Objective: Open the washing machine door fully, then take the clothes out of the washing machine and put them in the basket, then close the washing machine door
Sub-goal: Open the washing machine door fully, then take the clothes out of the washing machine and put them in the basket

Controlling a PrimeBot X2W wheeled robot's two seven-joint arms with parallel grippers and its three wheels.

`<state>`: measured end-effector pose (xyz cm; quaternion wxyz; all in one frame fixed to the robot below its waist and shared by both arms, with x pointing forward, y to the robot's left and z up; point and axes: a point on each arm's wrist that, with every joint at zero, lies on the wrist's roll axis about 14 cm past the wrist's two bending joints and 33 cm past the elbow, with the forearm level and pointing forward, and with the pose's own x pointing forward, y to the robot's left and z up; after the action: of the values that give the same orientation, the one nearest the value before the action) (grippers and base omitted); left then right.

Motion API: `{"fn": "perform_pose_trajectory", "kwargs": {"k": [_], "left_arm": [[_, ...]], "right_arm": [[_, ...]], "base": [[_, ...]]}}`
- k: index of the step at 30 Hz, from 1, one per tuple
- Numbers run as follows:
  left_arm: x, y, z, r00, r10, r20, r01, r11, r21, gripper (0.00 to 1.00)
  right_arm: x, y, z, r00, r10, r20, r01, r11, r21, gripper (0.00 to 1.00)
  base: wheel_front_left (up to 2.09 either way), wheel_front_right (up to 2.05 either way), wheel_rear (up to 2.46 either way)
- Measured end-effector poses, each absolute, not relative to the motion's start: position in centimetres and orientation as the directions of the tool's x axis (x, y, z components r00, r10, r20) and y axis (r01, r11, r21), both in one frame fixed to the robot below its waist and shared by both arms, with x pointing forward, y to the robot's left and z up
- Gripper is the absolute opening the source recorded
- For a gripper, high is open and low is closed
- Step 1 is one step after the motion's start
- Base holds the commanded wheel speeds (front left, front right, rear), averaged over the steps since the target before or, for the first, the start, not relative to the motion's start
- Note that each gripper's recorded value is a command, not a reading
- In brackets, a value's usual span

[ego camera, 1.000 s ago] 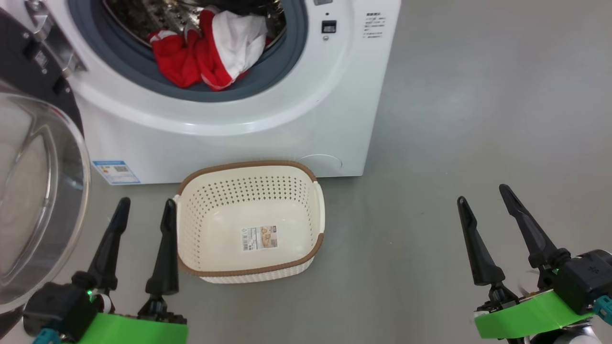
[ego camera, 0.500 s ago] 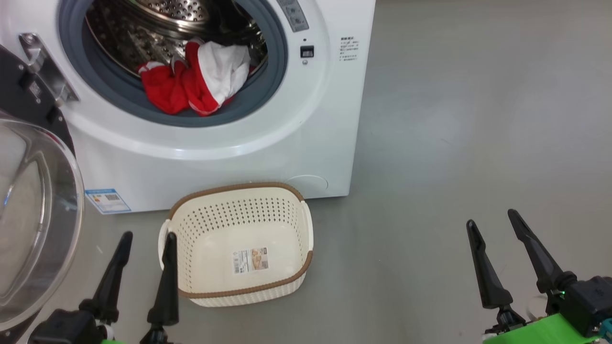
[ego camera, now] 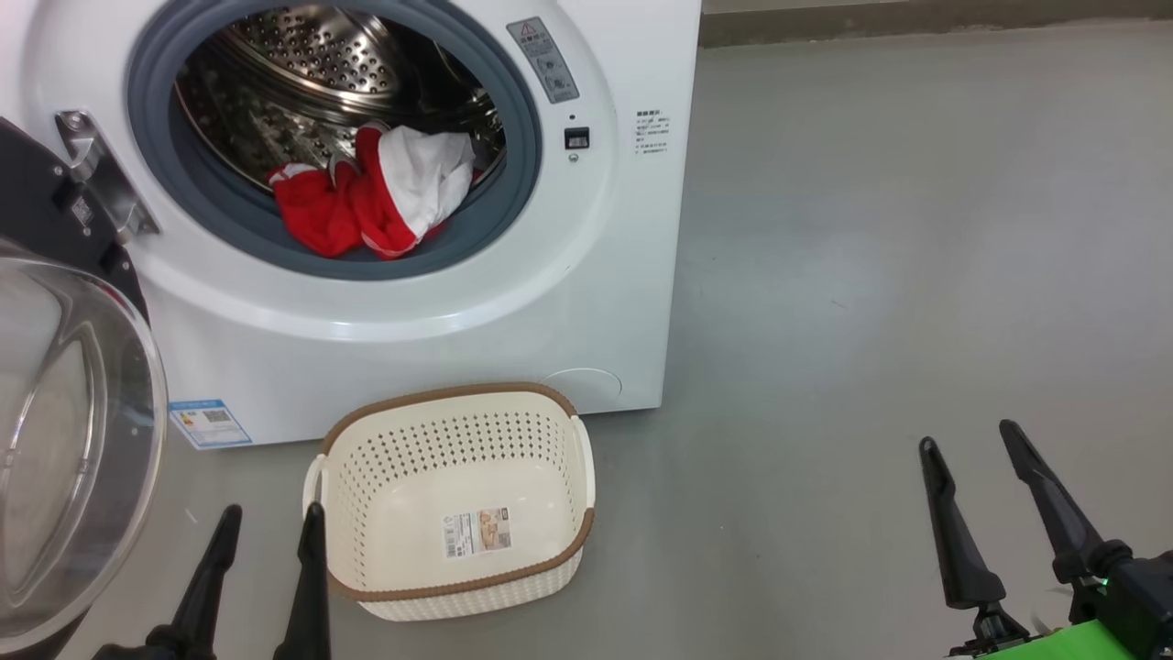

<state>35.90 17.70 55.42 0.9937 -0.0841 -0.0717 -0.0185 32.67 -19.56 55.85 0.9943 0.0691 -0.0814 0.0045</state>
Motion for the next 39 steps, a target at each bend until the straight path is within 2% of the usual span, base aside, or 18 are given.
{"fn": "perform_pose_trajectory", "kwargs": {"k": [16,32,39], "left_arm": [[34.5,18.1,55.4,0.99,-0.007,0.141,0.028,0.989,-0.148,1.0],[34.2,18.3,55.3,0.99,0.007,0.138,0.013,0.989,-0.145,1.0],[34.1,18.1,55.1,0.992,-0.001,0.127,0.019,0.989,-0.143,1.0]], "right_arm": [[30.9,-20.8,55.2,0.989,-0.043,0.144,0.02,0.988,0.155,1.0],[31.0,-20.6,55.3,0.989,-0.036,0.146,0.012,0.987,0.161,1.0],[31.1,-20.5,55.3,0.989,-0.032,0.146,0.008,0.987,0.161,1.0]], "base": [[0.0,0.0,0.0],[0.01,-0.01,0.0],[0.69,-0.69,0.0]]}}
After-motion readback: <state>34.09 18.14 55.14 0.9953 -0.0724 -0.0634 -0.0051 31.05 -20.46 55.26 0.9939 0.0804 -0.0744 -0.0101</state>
